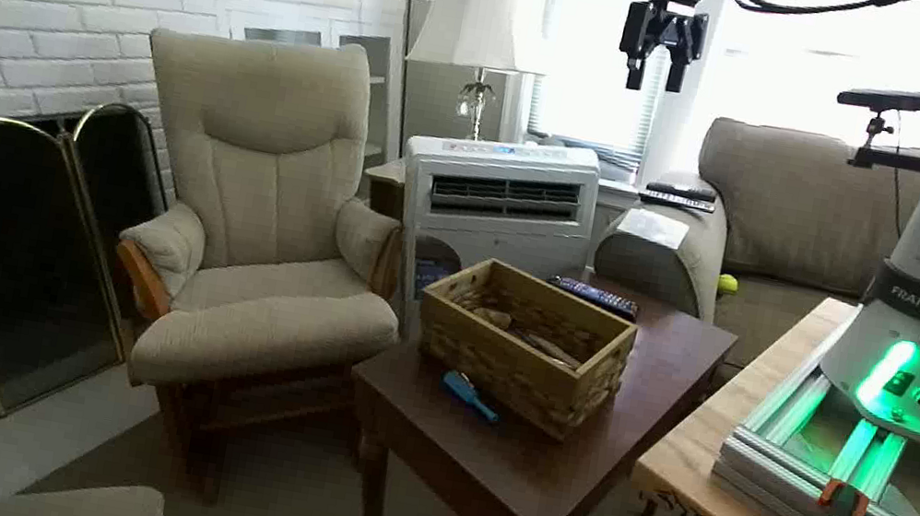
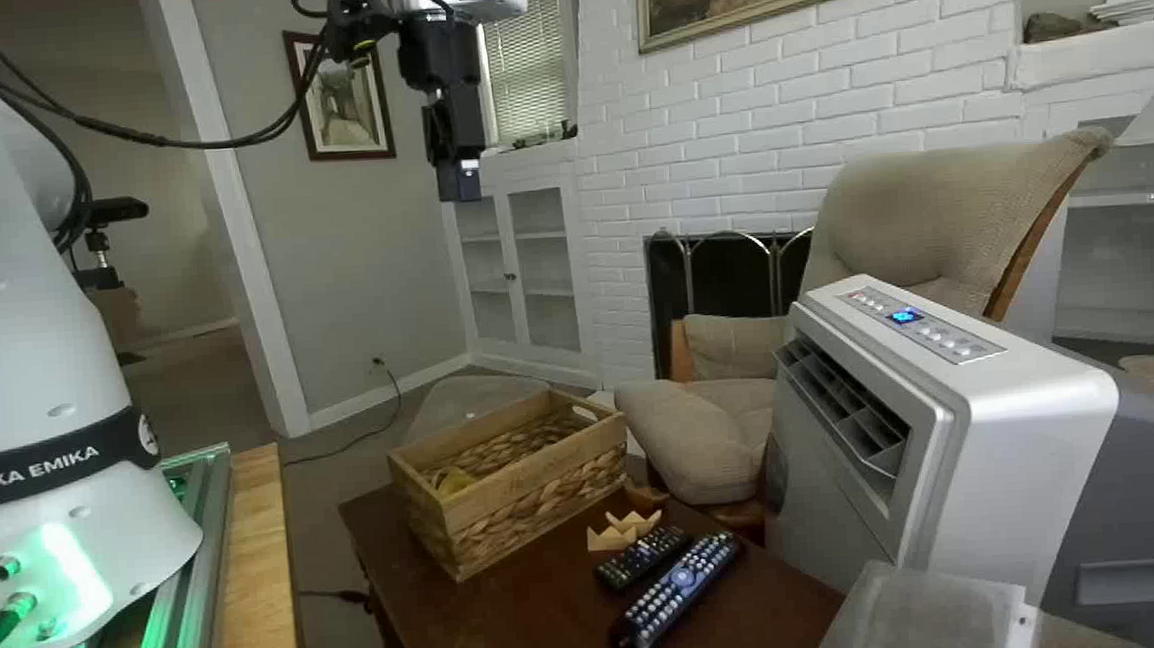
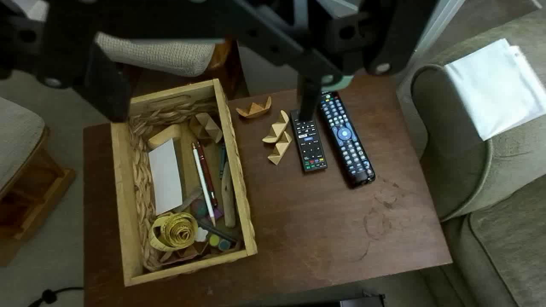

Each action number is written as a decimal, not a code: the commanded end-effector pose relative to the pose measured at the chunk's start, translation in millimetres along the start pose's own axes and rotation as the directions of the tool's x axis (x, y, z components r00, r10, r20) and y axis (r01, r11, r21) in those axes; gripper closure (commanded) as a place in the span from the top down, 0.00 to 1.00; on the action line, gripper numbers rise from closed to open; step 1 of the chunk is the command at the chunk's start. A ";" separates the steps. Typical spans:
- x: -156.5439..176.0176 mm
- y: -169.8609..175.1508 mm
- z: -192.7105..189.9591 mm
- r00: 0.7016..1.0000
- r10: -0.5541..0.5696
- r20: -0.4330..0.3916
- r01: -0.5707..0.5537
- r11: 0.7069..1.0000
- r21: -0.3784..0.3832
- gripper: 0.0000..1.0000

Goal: Pile up the three brown objects on the table

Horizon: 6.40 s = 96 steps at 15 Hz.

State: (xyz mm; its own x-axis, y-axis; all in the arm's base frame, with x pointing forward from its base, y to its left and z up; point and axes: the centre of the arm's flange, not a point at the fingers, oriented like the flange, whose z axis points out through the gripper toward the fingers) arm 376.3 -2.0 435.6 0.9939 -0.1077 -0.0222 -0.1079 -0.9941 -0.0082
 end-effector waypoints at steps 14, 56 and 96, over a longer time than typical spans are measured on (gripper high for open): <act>86.8 -8.4 6.5 0.974 -0.218 0.059 0.218 0.976 0.009 1.00; 248.6 -13.7 284.8 0.395 0.915 -0.081 -0.918 0.395 -0.011 1.00; 246.1 -10.0 413.3 0.359 0.933 0.025 -0.887 0.349 -0.301 1.00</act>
State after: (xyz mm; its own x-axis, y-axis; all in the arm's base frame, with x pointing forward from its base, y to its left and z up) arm 613.3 -14.2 17.1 0.2558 -0.9659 -0.0401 -0.9132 -0.2550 0.3177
